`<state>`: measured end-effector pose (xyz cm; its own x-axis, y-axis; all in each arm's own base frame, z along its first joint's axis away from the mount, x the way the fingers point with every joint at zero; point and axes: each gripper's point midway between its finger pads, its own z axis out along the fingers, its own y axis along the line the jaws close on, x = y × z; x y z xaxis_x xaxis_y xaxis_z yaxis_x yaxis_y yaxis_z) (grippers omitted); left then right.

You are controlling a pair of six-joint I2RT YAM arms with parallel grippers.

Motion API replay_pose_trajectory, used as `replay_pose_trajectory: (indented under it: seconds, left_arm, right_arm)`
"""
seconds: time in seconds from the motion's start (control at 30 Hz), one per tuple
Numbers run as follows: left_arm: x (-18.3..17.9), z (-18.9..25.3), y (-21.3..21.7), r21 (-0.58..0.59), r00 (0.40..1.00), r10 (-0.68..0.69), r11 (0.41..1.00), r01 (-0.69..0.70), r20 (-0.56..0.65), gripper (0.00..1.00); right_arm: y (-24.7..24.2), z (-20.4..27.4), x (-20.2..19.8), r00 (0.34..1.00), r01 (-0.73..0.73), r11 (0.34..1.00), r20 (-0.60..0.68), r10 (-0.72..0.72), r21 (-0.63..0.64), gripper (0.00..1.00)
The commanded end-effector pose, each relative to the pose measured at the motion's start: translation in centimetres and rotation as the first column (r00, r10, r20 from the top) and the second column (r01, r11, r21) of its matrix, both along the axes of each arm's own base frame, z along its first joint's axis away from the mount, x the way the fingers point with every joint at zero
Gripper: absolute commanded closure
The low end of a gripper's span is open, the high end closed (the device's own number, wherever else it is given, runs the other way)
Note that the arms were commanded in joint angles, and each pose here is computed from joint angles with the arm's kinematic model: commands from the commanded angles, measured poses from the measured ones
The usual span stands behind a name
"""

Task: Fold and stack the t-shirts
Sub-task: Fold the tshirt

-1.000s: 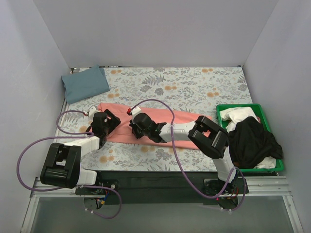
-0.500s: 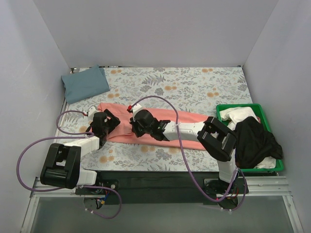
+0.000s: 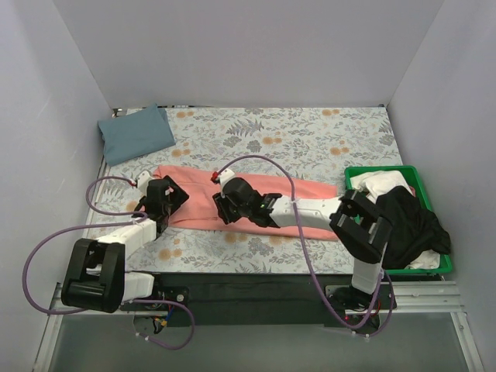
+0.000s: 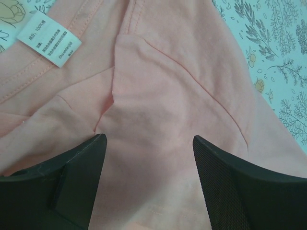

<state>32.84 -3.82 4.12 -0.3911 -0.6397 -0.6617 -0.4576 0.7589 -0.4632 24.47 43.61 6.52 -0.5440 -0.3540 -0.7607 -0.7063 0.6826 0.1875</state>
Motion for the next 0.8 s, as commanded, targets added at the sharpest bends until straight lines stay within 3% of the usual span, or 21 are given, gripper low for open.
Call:
replay_pose_trajectory:
  seconds: [0.0, 0.33, 0.47, 0.77]
  left_arm:
    - [0.7, 2.7, 1.1, 0.047, 0.999, 0.034, 0.998, -0.036, 0.039, 0.28]
    - [5.1, 8.5, -3.4, 0.019, 0.978, -0.122, 0.993, 0.120, 0.171, 0.28]
    - [7.3, 5.8, -6.6, -0.002, 0.976, -0.195, 0.981, 0.196, 0.100, 0.28]
    - [8.8, -0.2, -7.7, -0.022, 0.976, -0.215, 0.977, 0.214, -0.034, 0.28]
  right_arm:
    - [-3.2, 6.4, 1.4, 0.991, 0.078, 0.994, 0.099, -0.085, 0.077, 0.56]
    - [-19.2, 8.2, 6.4, 0.890, 0.423, 0.904, 0.162, -0.427, 0.059, 0.51]
    - [-24.4, 7.8, 7.8, 0.837, 0.523, 0.851, 0.162, -0.523, 0.042, 0.51]
    - [-28.3, 3.5, 9.2, 0.809, 0.587, 0.809, 0.082, -0.582, -0.047, 0.55]
